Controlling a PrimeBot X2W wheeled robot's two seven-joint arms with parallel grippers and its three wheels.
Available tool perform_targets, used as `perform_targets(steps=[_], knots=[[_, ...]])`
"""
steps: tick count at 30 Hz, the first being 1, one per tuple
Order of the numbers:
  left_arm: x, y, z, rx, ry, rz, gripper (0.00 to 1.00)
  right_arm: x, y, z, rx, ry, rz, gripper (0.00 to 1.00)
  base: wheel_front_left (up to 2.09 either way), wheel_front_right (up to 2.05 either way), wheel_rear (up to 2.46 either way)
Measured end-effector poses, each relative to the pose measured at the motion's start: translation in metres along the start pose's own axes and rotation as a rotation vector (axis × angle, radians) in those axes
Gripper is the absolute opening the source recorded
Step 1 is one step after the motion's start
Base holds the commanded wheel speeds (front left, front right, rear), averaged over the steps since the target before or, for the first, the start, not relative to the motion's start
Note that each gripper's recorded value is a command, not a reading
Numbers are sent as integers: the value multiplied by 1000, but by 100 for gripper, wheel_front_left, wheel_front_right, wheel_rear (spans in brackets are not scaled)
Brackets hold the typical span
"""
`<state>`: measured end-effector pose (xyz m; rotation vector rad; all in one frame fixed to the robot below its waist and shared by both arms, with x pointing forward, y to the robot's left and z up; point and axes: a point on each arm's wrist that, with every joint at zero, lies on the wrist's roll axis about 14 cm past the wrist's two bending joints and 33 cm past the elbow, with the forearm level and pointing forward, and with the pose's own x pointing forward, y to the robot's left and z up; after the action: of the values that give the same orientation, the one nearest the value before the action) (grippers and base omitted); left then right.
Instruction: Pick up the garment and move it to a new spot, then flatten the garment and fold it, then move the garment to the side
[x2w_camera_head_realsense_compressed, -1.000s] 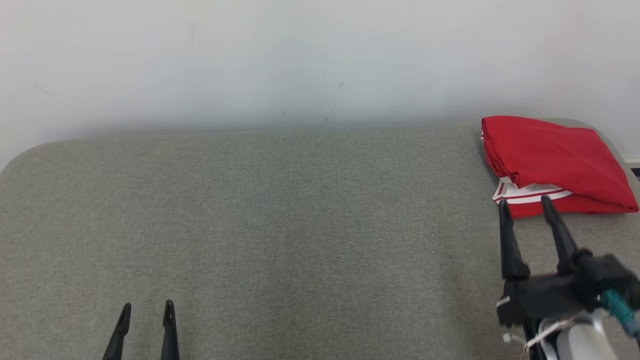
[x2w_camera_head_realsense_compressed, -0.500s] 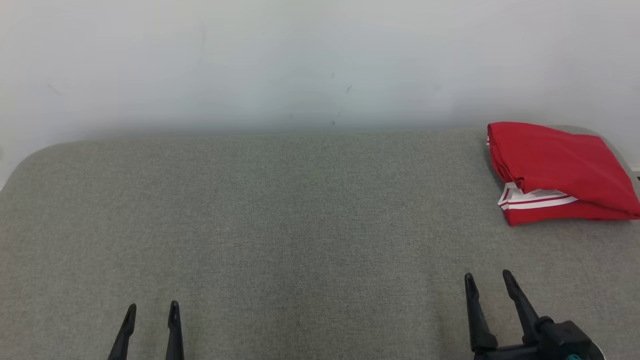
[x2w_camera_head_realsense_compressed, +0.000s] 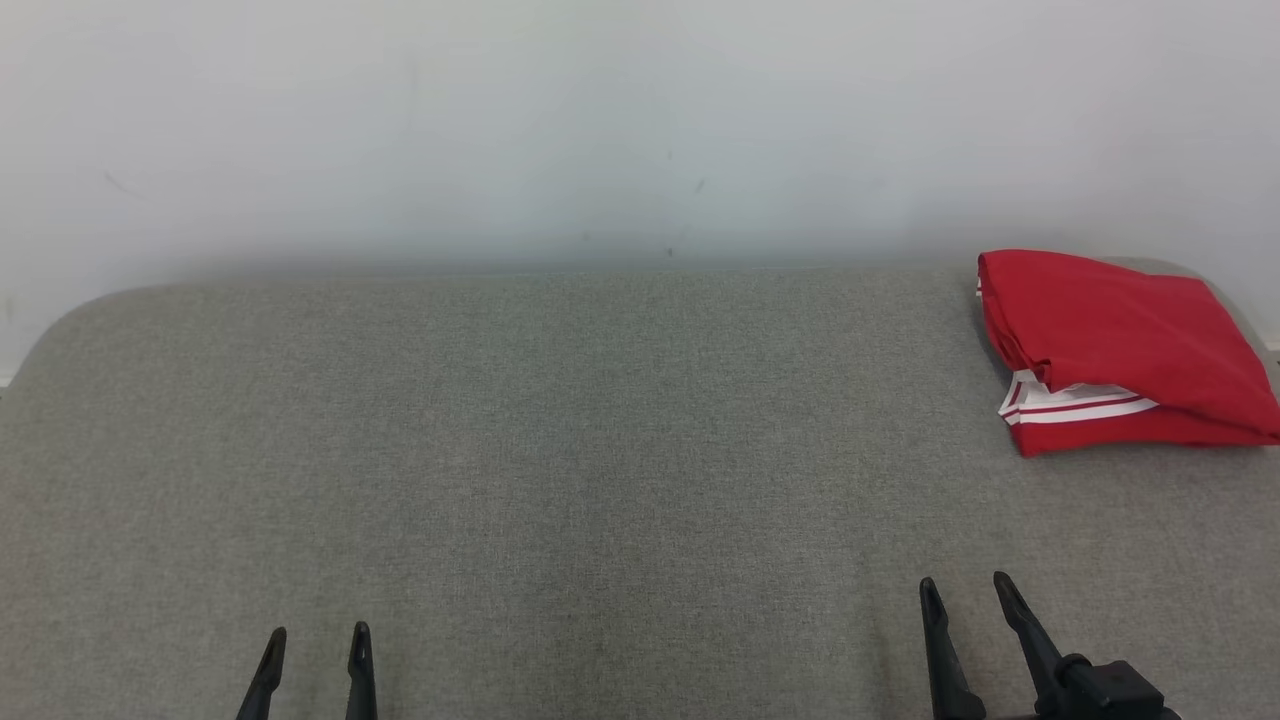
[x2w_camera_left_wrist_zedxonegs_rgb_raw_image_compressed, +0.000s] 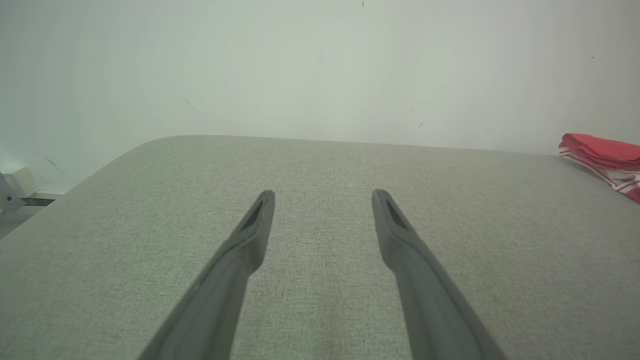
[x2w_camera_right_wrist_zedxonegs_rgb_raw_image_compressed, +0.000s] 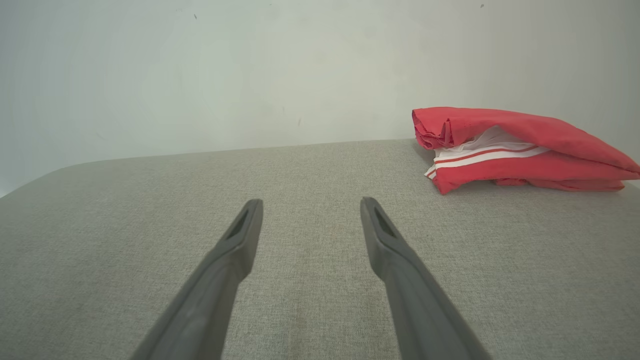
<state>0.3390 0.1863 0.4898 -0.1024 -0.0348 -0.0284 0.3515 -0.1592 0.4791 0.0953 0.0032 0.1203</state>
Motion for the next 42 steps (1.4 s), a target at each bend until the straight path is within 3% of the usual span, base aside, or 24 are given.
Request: perform_targets(steps=[20,21,27,42], knots=[[-4,0,-10,14,33,-6,100,-1,0,-3,7,9,-2,100,0,0,0],[-4,1,-12,12,40,-3,0,-1,0,-5,8,14,-2,0,0,0,0],[-9,3,-30,-20,104,11,0,-8,-6,-24,37,85,-26,0,0,0,0],[10,1,-24,-311,82,56,0,5,-35,-20,298,101,-148,0,0,0,0]])
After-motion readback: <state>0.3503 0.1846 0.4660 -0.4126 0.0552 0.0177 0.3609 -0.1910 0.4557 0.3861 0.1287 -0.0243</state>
